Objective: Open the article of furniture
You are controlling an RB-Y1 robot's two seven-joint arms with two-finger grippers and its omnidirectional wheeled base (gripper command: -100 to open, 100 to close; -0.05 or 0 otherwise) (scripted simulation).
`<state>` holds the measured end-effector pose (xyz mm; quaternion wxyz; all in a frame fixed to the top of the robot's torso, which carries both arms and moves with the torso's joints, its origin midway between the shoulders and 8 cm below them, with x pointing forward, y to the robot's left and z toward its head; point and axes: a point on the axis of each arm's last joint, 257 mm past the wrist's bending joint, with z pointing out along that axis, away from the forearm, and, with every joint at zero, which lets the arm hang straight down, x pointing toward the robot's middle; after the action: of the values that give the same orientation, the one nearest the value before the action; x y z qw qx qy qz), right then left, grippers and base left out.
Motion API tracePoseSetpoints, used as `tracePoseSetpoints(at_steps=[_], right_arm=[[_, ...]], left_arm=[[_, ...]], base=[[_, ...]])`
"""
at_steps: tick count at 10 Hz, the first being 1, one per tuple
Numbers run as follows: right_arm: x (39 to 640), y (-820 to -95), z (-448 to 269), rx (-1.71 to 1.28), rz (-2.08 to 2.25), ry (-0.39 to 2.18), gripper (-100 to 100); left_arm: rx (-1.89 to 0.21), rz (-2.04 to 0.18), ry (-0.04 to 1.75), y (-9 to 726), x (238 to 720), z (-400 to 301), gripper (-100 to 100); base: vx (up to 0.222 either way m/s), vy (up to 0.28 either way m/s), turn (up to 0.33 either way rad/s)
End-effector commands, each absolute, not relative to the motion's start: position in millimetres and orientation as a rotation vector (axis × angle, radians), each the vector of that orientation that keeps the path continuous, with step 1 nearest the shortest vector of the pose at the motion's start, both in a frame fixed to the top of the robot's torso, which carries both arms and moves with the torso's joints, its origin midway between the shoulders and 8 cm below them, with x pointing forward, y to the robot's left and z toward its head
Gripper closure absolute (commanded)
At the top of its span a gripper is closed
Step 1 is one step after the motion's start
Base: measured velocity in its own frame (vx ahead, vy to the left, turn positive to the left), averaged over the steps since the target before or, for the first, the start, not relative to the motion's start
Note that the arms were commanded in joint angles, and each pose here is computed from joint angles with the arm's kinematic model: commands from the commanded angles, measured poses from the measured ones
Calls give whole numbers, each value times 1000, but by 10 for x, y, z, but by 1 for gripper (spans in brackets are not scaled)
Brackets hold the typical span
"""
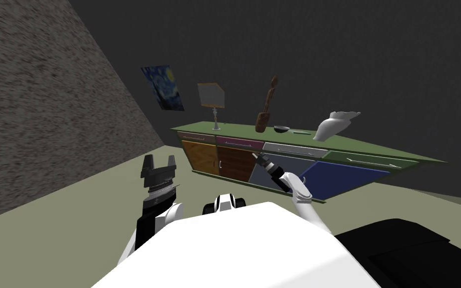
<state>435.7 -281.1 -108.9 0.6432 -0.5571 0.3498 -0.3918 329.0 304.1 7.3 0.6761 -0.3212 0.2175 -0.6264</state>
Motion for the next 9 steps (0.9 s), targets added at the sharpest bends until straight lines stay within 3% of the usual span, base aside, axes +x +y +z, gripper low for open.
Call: tracePoseSetpoints(at_steps=[1, 4, 6, 7, 9], right_arm=[[4343, -2838, -1059, -1313, -932, 766, -100], [4323, -2883, -1023, -1376, -988, 723, -100], [4328, -2873, -1030, -1364, -977, 730, -100], [4328, -2873, -1029, -1364, -977, 731, 100], [4298, -2845, -1017, -1367, -967, 725, 100]], left_arm=[[-722, -1408, 489, 3042, 3289, 72, 0], [-722, -1408, 489, 3042, 3289, 72, 0], [-722, -1408, 489, 3041, 3290, 73, 0], [-722, -1409, 489, 3041, 3290, 73, 0], [-722, -1409, 489, 3040, 3290, 74, 0]], base=[[150, -27, 4], [174, -45, 4], [44, -16, 3], [9, -3, 1], [-138, 61, -50]])
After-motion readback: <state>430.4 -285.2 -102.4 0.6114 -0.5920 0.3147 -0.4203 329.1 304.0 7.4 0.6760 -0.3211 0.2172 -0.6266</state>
